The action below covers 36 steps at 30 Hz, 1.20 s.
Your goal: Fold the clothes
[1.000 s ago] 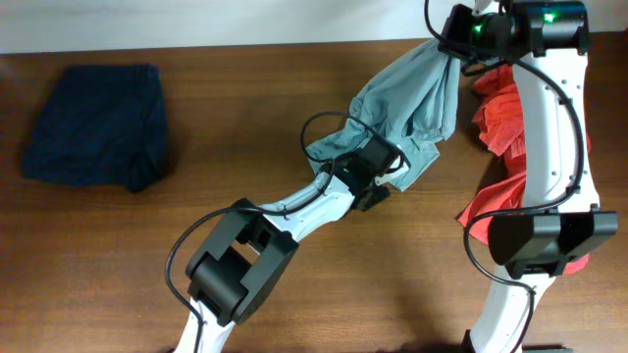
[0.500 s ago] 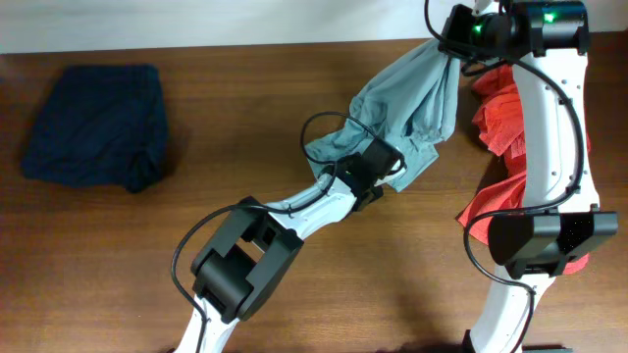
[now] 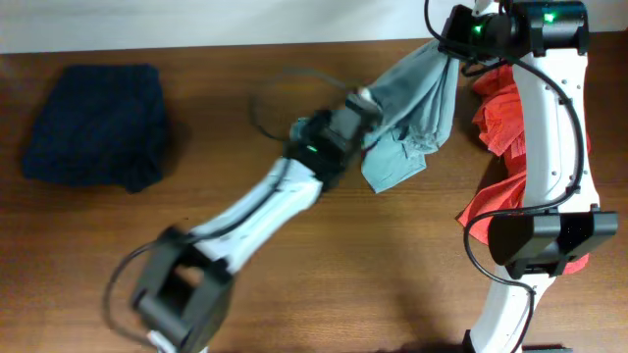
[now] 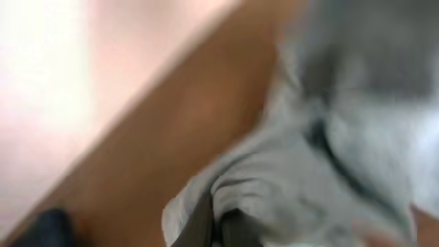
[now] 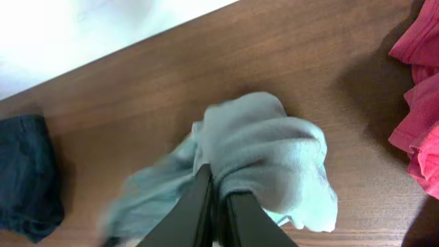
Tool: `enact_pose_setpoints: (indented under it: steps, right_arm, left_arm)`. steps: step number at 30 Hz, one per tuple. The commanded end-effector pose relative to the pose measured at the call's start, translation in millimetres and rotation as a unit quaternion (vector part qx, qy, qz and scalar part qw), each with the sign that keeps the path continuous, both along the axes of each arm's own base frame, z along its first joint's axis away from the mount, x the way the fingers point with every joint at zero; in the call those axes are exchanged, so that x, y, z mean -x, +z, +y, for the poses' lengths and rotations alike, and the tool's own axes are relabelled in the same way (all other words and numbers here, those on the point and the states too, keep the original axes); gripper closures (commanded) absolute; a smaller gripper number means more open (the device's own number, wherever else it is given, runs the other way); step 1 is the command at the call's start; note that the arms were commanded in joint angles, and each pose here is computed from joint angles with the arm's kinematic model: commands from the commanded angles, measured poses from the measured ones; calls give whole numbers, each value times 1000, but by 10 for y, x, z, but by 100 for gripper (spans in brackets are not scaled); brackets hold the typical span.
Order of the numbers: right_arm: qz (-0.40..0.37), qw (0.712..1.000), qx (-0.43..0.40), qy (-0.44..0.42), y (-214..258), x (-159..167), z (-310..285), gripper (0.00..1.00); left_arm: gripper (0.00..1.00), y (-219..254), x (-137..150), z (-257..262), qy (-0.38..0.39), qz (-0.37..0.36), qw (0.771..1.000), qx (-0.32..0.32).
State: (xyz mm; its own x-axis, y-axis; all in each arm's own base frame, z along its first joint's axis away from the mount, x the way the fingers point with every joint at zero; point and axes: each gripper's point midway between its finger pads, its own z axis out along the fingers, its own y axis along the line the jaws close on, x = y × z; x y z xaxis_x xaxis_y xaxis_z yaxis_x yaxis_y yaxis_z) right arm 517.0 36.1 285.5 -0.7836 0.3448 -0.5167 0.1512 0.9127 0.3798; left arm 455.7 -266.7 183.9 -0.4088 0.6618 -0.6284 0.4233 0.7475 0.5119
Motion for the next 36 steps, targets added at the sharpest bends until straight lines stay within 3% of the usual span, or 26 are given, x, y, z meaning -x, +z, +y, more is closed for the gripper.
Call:
enact_pose_setpoints:
  steps: [1, 13, 23, 26, 27, 29, 36]
  right_arm:
    - [-5, 1000, 0, 4, 37, 2, -11, 92]
    - [0, 1000, 0, 4, 22, 23, -11, 92]
    - [3, 1000, 0, 4, 14, 33, -11, 92]
    - [4, 1000, 0, 4, 9, 39, -11, 92]
    - [5, 1000, 0, 4, 7, 41, -11, 92]
    - [6, 1000, 1, 6, 3, 46, -11, 92]
    - [7, 1000, 9, 11, -10, 59, -23, 92]
  left_arm:
    - [99, 574, -11, 152, 21, -48, 998, 39]
    - [96, 536, 102, 266, 21, -23, 999, 15]
    - [100, 257, 324, 125, -37, 56, 998, 21]
    - [80, 222, 357, 124, -41, 66, 997, 20]
    - [80, 207, 373, 116, -44, 71, 996, 21]
    - [100, 181, 403, 99, -51, 80, 995, 22]
    - [100, 68, 556, 6, -84, 122, 988, 36]
